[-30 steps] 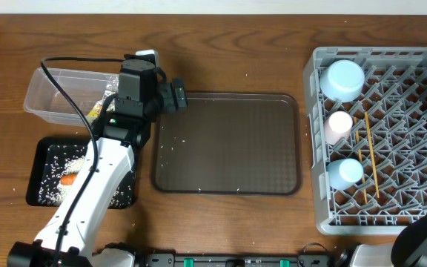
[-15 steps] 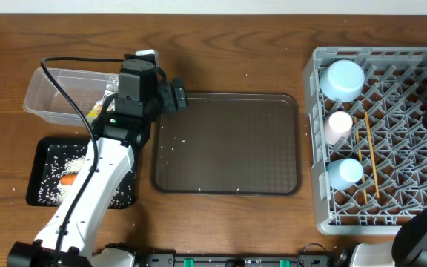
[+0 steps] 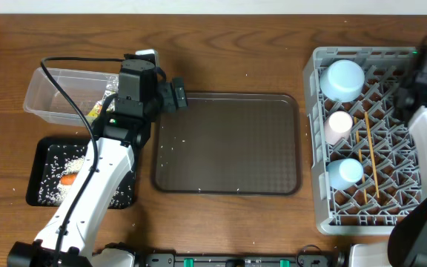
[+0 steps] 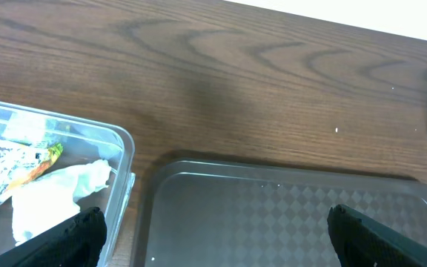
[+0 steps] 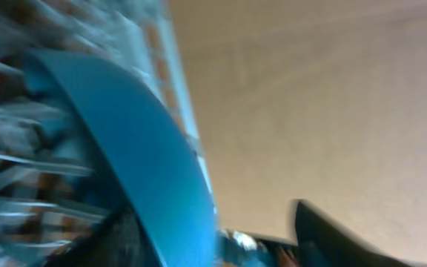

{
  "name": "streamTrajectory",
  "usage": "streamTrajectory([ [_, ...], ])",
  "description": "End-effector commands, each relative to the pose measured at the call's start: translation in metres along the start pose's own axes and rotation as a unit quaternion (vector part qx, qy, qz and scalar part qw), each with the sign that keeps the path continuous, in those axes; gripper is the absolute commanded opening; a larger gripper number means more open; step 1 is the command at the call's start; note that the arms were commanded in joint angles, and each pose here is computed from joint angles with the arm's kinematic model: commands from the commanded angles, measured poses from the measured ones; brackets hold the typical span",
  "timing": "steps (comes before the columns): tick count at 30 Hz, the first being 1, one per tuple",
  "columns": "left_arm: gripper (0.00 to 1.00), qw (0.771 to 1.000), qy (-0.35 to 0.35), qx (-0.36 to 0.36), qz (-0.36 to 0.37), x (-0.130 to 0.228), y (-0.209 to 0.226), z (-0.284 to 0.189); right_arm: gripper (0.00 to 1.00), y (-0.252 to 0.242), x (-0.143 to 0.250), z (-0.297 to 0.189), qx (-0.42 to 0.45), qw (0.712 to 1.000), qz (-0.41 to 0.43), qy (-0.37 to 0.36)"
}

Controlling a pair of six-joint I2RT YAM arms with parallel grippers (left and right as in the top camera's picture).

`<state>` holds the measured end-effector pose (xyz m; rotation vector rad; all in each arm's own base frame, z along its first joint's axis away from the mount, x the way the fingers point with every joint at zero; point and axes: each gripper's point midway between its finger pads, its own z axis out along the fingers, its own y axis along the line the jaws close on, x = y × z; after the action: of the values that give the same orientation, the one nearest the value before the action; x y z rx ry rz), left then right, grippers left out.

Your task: Sort waste into correct bins and load items into the dishwasher rack

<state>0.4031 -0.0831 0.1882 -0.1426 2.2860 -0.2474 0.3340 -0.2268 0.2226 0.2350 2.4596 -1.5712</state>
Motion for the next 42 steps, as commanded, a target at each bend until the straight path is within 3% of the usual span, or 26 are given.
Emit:
streamTrajectory([
  [1, 0.98, 1.000, -0.007, -0.004, -0.003, -0.003, 0.002, -0.002, 0.72, 0.048, -0.025, -0.024, -0.105, 0.992, 0.027, -0.060],
  [3, 0.98, 1.000, -0.007, -0.004, -0.003, -0.003, 0.002, -0.002, 0.81, 0.071, -0.040, -0.044, -0.159, 0.982, 0.044, -0.094],
  [7, 0.98, 1.000, -0.006, -0.004, -0.003, -0.003, 0.002, -0.002, 0.83, 0.103, -0.064, -0.084, -0.231, 0.960, 0.058, -0.149],
  [16, 0.98, 1.000, -0.007, -0.004, -0.003, -0.003, 0.002, -0.002, 0.85, 0.104, -0.078, -0.143, -0.267, 0.937, 0.068, -0.214],
  [19, 0.98, 1.000, -0.006, -0.004, -0.003, -0.003, 0.002, -0.002, 0.85, 0.090, -0.080, -0.169, -0.323, 0.908, 0.132, -0.232],
  [21, 0.98, 1.000, -0.006, -0.004, -0.003, -0.003, 0.002, -0.002, 0.99, 0.080, -0.080, -0.188, -0.370, 0.879, 0.175, -0.244],
  [26, 0.98, 1.000, -0.003, -0.005, -0.003, -0.002, 0.003, -0.002, 0.99, 0.067, -0.079, -0.224, -0.446, 0.829, 0.191, -0.279],
  [42, 0.98, 1.000, -0.003, -0.005, -0.003, -0.001, 0.003, -0.002, 0.99, 0.065, -0.078, -0.227, -0.451, 0.824, 0.192, -0.283],
])
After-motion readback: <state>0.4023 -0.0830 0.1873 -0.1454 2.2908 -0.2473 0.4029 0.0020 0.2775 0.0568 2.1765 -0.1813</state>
